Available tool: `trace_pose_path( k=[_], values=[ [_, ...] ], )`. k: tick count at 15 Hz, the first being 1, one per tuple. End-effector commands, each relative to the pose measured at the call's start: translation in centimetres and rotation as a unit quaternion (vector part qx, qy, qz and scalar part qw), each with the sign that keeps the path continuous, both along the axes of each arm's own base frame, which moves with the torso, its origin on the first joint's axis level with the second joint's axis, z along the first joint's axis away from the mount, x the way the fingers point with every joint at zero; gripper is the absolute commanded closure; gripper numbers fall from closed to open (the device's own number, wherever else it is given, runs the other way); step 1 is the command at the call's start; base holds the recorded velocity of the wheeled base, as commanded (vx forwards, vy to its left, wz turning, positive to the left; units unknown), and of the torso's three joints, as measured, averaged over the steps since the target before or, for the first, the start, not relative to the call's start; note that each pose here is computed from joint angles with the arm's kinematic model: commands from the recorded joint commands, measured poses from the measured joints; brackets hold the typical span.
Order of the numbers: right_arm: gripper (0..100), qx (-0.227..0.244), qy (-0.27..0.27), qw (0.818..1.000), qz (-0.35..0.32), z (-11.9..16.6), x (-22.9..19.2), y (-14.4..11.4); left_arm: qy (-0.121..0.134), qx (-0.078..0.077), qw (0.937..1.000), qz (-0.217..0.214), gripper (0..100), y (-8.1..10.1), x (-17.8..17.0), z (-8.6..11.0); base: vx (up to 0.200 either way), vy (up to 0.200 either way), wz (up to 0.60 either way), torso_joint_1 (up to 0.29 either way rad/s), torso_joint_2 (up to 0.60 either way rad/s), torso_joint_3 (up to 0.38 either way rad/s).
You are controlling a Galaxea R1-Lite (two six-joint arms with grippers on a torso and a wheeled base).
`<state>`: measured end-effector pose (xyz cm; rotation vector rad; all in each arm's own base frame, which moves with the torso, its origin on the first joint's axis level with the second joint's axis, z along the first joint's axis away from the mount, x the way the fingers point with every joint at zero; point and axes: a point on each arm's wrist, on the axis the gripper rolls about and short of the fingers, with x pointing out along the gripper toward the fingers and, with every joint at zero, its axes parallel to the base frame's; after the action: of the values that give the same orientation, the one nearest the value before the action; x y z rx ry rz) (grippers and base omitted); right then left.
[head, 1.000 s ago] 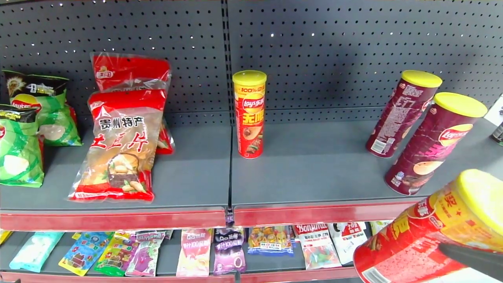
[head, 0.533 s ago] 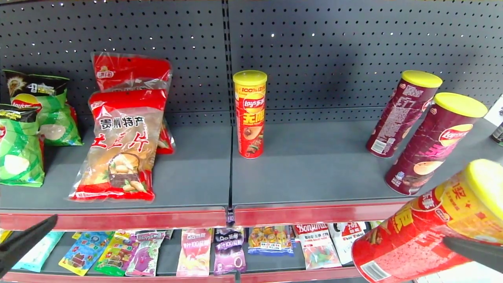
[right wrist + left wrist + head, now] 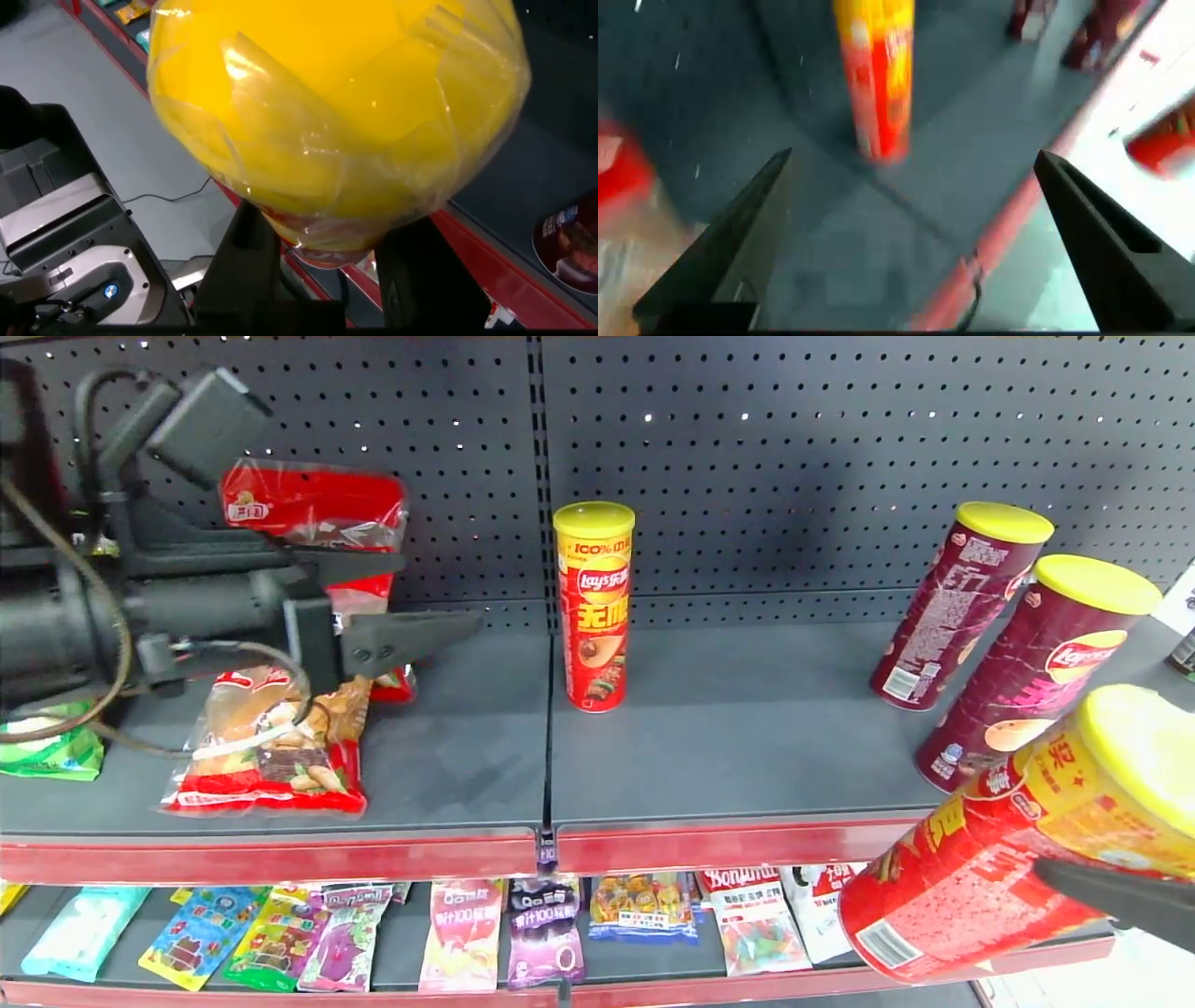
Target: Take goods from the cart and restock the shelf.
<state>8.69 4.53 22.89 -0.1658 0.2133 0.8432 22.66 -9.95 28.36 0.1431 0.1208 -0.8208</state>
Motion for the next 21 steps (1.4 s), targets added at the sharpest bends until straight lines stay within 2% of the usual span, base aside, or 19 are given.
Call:
trace_pose_path(
  k=[1,3,5,13,21],
  values=[
    [100,0.0,-0.001,1.0,0.0,0.1,0.1,0.0,0.023,0.006,0.9993,-0.028,0,-3.7,6.1,-1.9,0.0,0.0,0.0,0.0,0.0,0.0],
    [100,-0.001,-0.002,1.0,-0.005,0.1,0.0,0.0,0.013,0.003,0.9994,-0.032,0,-4.9,8.0,-1.7,0.0,0.0,0.0,0.0,0.0,0.0],
    [100,-0.002,-0.002,1.0,-0.006,0.1,0.0,0.0,0.013,0.003,0.9992,-0.037,0,-5.8,9.1,-1.9,0.0,0.0,0.0,0.0,0.0,0.0],
    [100,-0.001,-0.006,1.0,-0.01,0.3,0.0,-0.1,0.006,0.026,0.9993,-0.025,0,-7.5,11.7,-3.5,0.0,0.0,0.0,0.0,0.0,0.0],
    [100,-0.002,-0.009,1.0,-0.018,0.4,-0.2,-0.2,-0.001,0.024,0.9992,-0.033,0,-9.7,14.1,-4.6,0.0,0.0,0.0,0.0,0.0,0.0]
  ],
)
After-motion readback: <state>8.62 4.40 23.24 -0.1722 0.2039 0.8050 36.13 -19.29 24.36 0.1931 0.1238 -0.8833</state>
